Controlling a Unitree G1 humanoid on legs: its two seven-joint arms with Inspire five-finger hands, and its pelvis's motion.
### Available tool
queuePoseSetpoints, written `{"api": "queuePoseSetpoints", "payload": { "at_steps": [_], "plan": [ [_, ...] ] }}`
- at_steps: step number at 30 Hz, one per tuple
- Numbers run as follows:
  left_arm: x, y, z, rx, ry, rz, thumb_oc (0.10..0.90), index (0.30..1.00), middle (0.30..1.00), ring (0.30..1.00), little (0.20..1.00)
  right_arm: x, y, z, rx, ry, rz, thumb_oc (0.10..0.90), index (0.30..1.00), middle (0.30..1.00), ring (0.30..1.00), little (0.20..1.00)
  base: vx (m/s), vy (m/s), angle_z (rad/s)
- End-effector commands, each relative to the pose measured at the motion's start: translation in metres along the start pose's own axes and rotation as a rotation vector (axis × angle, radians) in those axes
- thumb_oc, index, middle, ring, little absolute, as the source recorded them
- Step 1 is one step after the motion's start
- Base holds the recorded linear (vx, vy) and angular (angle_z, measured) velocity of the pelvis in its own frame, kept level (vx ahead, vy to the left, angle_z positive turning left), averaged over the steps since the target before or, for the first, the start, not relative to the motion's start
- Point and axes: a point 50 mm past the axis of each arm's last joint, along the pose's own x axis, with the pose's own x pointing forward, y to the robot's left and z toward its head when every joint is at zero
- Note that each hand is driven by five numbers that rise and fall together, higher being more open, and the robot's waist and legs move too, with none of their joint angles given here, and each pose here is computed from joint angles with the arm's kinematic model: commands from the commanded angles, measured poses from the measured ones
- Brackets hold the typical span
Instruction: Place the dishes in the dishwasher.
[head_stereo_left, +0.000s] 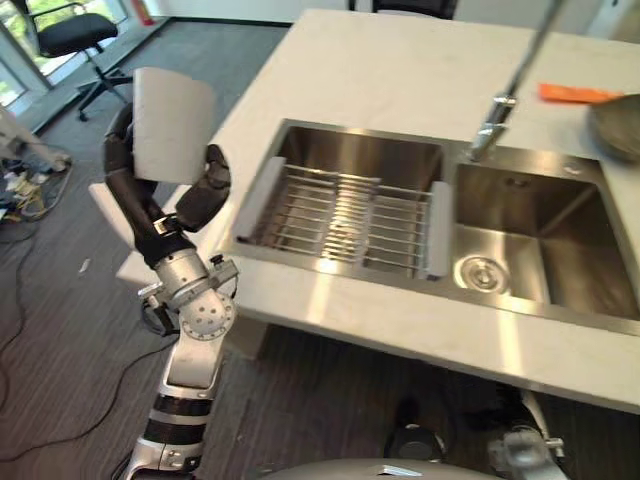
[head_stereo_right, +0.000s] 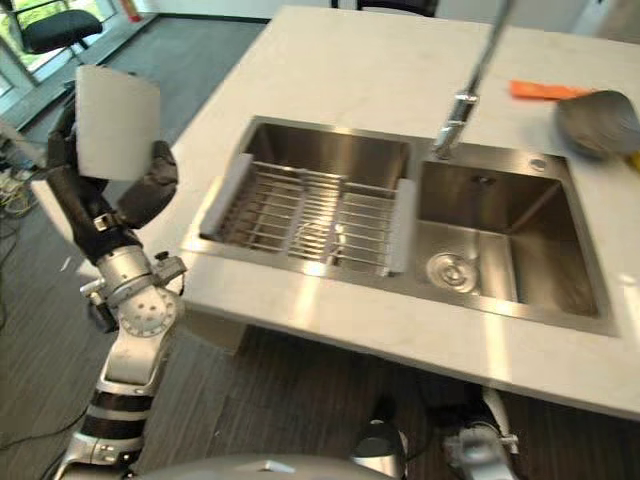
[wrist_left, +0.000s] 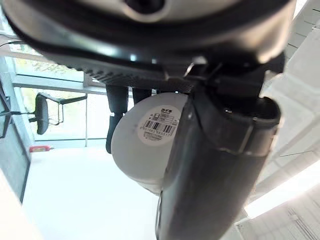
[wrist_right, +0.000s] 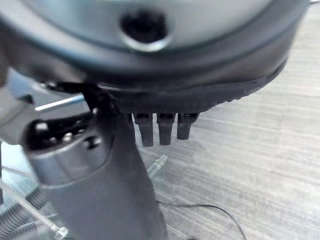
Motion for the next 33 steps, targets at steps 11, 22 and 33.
{"api": "queuePoseSetpoints", "payload": {
  "at_steps": [11, 22, 33],
  "plan": [
    [0.019, 0.033, 0.040, 0.131, -0.308, -0.045, 0.400, 0.300, 0.300, 0.300, 0.300, -0.029, 0.096, 0.019, 0.010, -0.005, 0.265, 0.800, 0.900, 0.900, 0.900, 0.900, -0.07, 0.338, 0.92],
    [0.010, 0.007, 0.035, 0.008, -0.233, -0.188, 0.400, 0.300, 0.300, 0.300, 0.300, -0.034, 0.095, -0.018, -0.111, 0.104, 0.319, 0.800, 0.900, 0.900, 0.900, 0.900, 0.13, 0.168, 1.63],
    [0.005, -0.015, 0.055, -0.208, -0.215, -0.272, 0.400, 0.300, 0.300, 0.300, 0.300, -0.022, 0.074, -0.025, 0.071, 0.238, 0.208, 0.800, 0.900, 0.900, 0.900, 0.900, 0.02, -0.056, 1.66]
  ]
}}
